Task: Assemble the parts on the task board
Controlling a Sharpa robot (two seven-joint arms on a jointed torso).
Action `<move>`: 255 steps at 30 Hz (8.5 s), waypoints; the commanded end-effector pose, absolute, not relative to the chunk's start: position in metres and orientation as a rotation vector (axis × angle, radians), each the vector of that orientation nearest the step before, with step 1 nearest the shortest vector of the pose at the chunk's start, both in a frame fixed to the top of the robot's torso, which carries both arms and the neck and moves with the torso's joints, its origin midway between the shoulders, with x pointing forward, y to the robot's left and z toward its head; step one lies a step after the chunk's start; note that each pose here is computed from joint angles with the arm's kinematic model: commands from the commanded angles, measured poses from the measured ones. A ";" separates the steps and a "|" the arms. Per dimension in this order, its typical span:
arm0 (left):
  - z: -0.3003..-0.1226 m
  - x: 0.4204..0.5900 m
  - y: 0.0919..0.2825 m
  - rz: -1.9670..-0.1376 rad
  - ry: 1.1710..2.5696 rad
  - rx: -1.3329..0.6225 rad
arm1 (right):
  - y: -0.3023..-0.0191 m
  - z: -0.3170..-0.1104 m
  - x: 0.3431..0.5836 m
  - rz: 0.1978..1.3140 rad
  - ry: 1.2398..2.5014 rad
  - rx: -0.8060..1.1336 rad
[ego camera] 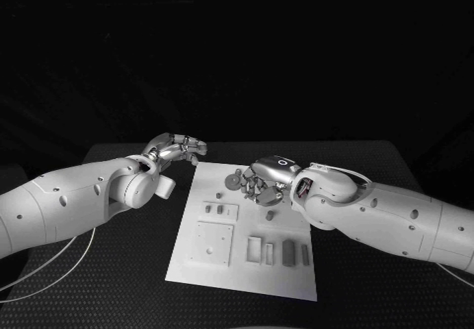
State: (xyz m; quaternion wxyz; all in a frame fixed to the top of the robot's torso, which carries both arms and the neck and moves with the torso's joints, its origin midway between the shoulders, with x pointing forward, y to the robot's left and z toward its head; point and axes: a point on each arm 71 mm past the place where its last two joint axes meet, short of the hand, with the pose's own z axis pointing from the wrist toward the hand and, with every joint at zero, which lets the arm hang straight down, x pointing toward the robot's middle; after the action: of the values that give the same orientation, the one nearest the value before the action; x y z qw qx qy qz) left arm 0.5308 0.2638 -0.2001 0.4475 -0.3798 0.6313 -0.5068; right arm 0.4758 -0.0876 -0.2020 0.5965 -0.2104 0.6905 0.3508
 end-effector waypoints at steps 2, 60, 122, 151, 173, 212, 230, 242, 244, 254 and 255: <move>-0.198 0.534 0.261 -1.264 1.536 -0.949 | -0.069 -0.213 0.466 0.832 1.591 -0.572; -0.196 0.536 0.243 -1.300 1.556 -0.936 | -0.020 -0.285 0.431 0.801 1.660 -0.782; -0.196 0.536 0.253 -1.282 1.553 -0.945 | -0.086 -0.219 0.449 0.854 1.620 -0.528; -0.197 0.538 0.252 -1.286 1.551 -0.944 | -0.145 -0.245 0.466 0.629 1.746 -0.557; -0.197 0.538 0.253 -1.284 1.553 -0.946 | -0.134 -0.255 0.460 0.610 1.742 -0.648; -0.197 0.538 0.256 -1.277 1.549 -0.948 | -0.133 -0.246 0.455 0.631 1.660 -0.604; -0.197 0.541 0.259 -1.267 1.541 -0.950 | -0.118 -0.205 0.458 0.785 1.608 -0.472; -0.198 0.543 0.254 -1.273 1.540 -0.949 | -0.061 -0.203 0.443 0.920 1.568 -0.524; -0.198 0.543 0.253 -1.275 1.541 -0.949 | -0.053 -0.207 0.439 0.934 1.571 -0.542; -0.198 0.544 0.250 -1.279 1.542 -0.948 | -0.015 -0.239 0.410 0.998 1.589 -0.634; -0.198 0.544 0.250 -1.280 1.543 -0.948 | -0.012 -0.243 0.407 0.996 1.588 -0.653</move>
State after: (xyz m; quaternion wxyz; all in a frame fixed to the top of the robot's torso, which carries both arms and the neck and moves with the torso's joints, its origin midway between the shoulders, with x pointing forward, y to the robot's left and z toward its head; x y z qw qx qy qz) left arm 0.5437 0.2524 -0.1995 0.4490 -0.3852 0.6263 -0.5077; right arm 0.4092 -0.0139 -0.2419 0.5398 -0.2525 0.6826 0.4230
